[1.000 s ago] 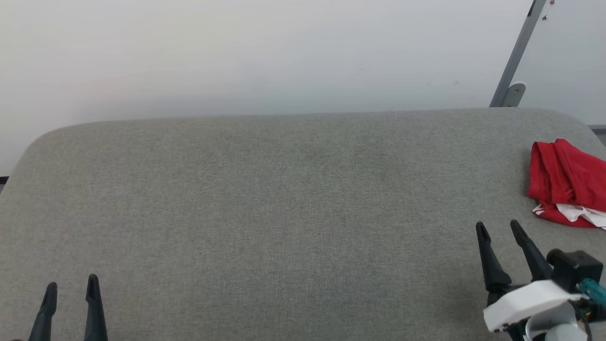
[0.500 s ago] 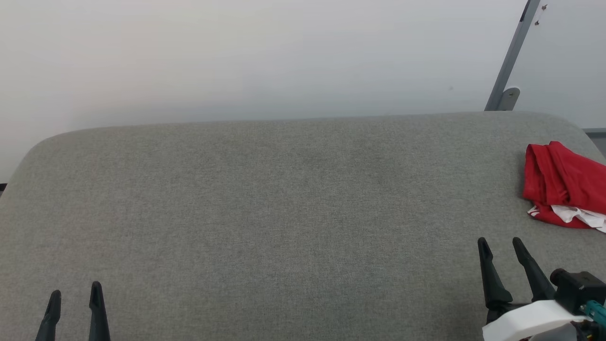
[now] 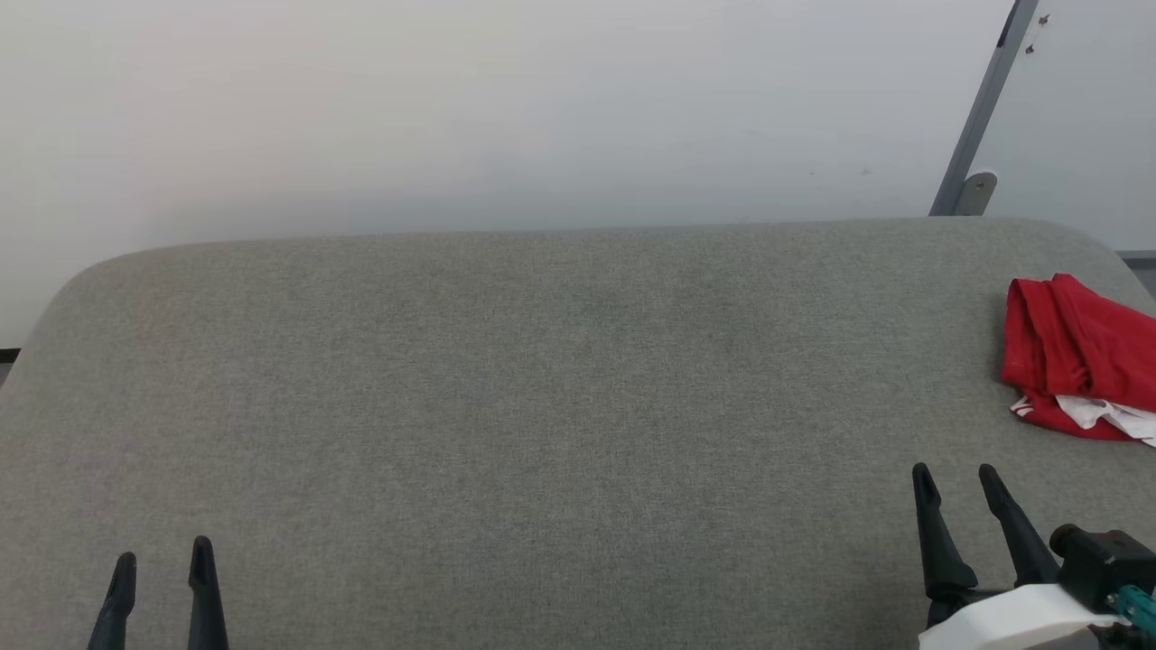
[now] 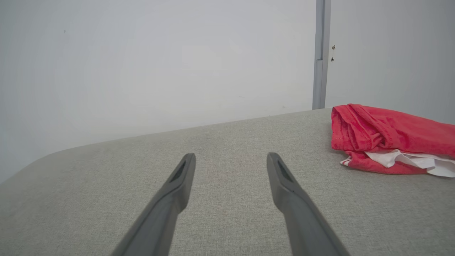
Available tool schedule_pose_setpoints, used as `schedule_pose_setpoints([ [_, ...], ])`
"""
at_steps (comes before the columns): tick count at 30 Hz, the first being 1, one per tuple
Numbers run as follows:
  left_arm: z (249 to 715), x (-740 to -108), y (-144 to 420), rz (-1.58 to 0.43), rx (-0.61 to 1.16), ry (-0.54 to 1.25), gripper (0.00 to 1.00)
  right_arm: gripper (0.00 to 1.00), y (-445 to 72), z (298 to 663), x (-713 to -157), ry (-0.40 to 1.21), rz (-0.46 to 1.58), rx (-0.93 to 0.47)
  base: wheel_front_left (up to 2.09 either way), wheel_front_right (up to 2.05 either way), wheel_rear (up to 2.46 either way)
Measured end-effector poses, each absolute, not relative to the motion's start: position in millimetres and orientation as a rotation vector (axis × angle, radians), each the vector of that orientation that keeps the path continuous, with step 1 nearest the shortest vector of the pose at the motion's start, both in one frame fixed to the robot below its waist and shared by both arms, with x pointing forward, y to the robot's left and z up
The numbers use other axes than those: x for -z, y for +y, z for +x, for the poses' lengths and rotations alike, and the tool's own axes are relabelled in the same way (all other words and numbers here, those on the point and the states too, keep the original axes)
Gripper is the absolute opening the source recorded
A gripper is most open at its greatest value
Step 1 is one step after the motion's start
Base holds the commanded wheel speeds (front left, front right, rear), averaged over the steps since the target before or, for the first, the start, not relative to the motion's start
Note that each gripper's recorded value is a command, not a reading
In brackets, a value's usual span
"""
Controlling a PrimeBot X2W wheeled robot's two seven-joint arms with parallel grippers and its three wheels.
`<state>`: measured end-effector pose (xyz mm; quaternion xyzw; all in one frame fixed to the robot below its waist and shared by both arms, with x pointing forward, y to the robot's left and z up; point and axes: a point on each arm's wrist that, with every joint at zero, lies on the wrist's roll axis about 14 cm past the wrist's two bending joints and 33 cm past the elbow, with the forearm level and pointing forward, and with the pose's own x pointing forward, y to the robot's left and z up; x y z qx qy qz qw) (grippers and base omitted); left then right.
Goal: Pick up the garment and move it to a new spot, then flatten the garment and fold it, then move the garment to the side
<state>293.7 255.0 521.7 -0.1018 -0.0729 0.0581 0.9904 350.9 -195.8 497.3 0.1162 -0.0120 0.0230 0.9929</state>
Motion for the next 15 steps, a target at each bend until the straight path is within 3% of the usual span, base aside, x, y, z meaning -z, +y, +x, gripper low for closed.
schedule_pose_setpoints([
  [15,295.3,-522.7,249.8,-0.213,-0.105,-0.150,1.00,1.00,-192.0,350.8,-495.5,-0.018,0.244,-0.045,0.00,0.00,0.00],
])
